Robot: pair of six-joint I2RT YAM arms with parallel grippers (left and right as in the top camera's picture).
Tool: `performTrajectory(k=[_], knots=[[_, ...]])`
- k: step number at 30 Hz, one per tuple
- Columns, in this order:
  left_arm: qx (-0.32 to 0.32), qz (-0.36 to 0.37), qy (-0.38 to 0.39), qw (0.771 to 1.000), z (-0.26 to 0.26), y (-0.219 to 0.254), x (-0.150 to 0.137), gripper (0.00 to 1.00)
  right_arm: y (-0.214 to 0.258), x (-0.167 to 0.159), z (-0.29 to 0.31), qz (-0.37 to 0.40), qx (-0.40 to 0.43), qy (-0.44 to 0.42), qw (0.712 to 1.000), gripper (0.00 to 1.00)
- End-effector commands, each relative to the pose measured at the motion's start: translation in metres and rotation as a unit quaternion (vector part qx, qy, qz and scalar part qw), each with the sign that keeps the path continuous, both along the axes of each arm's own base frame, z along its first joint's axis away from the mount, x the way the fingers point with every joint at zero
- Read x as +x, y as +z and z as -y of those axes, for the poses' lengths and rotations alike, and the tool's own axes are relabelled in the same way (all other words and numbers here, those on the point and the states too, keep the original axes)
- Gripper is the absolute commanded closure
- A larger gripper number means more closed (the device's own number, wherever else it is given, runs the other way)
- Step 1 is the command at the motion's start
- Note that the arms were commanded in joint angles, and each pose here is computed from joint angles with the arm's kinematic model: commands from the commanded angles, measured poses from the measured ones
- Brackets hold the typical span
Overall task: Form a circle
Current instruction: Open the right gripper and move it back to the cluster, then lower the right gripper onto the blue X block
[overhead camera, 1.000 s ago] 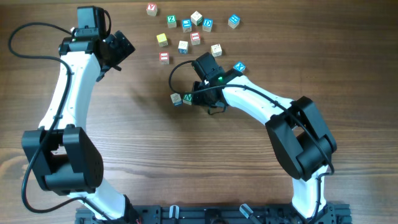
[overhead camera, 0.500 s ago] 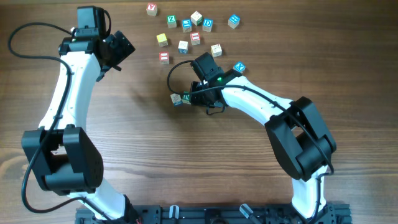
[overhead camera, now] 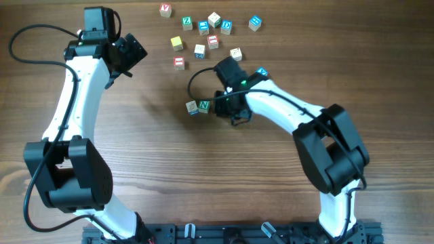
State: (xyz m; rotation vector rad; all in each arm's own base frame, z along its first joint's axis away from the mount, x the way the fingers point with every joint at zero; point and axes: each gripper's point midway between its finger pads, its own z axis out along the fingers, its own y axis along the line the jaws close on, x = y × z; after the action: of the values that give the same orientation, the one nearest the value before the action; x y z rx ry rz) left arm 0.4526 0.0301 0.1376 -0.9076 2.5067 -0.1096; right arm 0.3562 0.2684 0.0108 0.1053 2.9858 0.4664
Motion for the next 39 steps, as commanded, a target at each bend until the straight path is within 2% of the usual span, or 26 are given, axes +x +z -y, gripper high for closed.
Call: performTrajectory(k=[1,4,5,7,8,9,10,11,15,17,22,27,33,39], knots=[[0.010,0.008,-0.001,1.000,-0.004,0.006,0.002,0.00,0.102,0.054,0.015,0.114,0.036,0.020,0.993,0.94],[0.010,0.008,-0.001,1.000,-0.004,0.006,0.002,0.01,0.157,0.080,0.046,0.166,0.016,0.009,0.986,0.96],[0.010,0.008,-0.001,1.000,-0.004,0.006,0.002,0.00,0.170,0.089,0.056,0.190,0.008,0.020,0.982,0.93],[0.010,0.008,-0.001,1.000,-0.004,0.006,0.002,0.00,0.174,0.098,0.071,0.206,-0.003,0.030,0.978,0.72],[0.010,0.008,-0.001,1.000,-0.004,0.006,0.002,0.00,0.170,0.100,0.076,0.206,-0.009,0.037,0.978,0.71],[0.010,0.008,-0.001,1.000,-0.004,0.006,0.002,0.00,0.166,0.102,0.083,0.203,-0.017,0.041,0.978,0.64],[0.010,0.008,-0.001,1.000,-0.004,0.006,0.002,0.00,0.158,0.104,0.090,0.196,-0.025,0.039,0.979,0.50],[0.010,0.008,-0.001,1.000,-0.004,0.006,0.002,0.00,0.150,0.105,0.095,0.189,-0.032,0.035,0.981,0.43],[0.010,0.008,-0.001,1.000,-0.004,0.006,0.002,0.00,0.116,0.113,0.120,0.177,-0.101,0.013,0.979,0.31],[0.010,0.008,-0.001,1.000,-0.004,0.006,0.002,0.00,0.094,0.115,0.120,0.167,-0.120,0.053,0.977,0.28],[0.010,0.008,-0.001,1.000,-0.004,0.006,0.002,0.00,0.037,0.120,0.120,0.138,-0.146,0.127,0.971,0.28],[0.010,0.008,-0.001,1.000,-0.004,0.006,0.002,0.00,-0.007,0.116,0.121,0.105,-0.155,0.146,0.971,0.28],[0.010,0.008,-0.001,1.000,-0.004,0.006,0.002,0.00,-0.011,0.128,0.119,0.128,-0.162,0.162,0.965,0.30],[0.010,0.008,-0.001,1.000,-0.004,0.006,0.002,0.00,0.009,0.136,0.123,0.152,-0.179,0.162,0.958,0.40]])
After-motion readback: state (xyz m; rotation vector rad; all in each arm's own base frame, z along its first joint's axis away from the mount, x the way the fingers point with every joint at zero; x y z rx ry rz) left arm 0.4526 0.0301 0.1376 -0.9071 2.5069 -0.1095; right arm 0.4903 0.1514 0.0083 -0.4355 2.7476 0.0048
